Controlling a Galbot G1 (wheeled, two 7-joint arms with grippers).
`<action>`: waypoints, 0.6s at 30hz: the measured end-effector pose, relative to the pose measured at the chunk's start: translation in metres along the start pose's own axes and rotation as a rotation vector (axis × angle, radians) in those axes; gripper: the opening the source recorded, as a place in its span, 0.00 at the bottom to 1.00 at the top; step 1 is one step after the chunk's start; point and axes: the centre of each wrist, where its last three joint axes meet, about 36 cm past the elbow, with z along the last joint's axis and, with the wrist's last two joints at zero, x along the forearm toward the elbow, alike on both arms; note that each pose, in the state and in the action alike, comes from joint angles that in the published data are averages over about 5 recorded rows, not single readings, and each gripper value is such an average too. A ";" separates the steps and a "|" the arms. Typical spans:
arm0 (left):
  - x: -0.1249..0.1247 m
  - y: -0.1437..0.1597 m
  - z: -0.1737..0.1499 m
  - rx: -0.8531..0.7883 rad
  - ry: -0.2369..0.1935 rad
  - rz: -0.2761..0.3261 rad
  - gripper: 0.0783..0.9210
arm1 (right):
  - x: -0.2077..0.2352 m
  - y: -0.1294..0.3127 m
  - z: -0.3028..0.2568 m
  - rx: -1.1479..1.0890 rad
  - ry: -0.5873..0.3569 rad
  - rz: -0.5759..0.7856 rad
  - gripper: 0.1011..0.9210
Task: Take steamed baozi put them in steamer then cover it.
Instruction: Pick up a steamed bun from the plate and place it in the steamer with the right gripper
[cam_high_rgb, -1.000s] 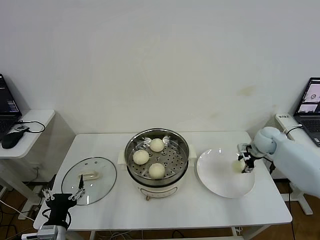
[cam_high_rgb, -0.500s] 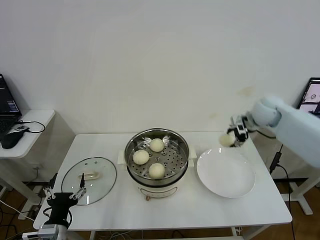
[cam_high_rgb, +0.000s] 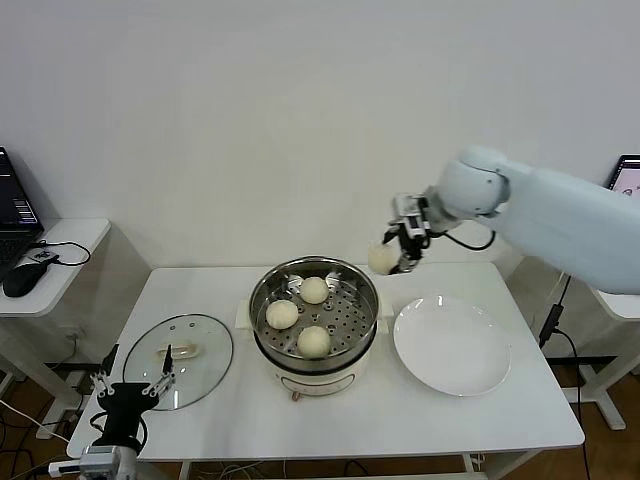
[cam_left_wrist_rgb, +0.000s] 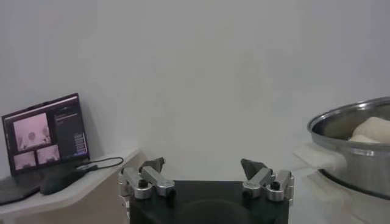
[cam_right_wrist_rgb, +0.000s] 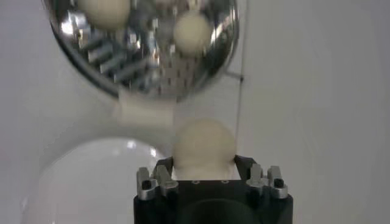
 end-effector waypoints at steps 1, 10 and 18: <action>0.000 0.000 0.000 0.001 -0.001 -0.001 0.88 | -0.003 0.000 -0.007 -0.001 -0.006 -0.004 0.67; 0.001 0.000 -0.002 0.009 -0.003 -0.008 0.88 | -0.051 0.007 -0.050 -0.024 -0.016 -0.054 0.67; 0.001 0.001 -0.001 0.012 -0.001 -0.013 0.88 | -0.095 0.024 -0.058 -0.073 0.014 -0.089 0.67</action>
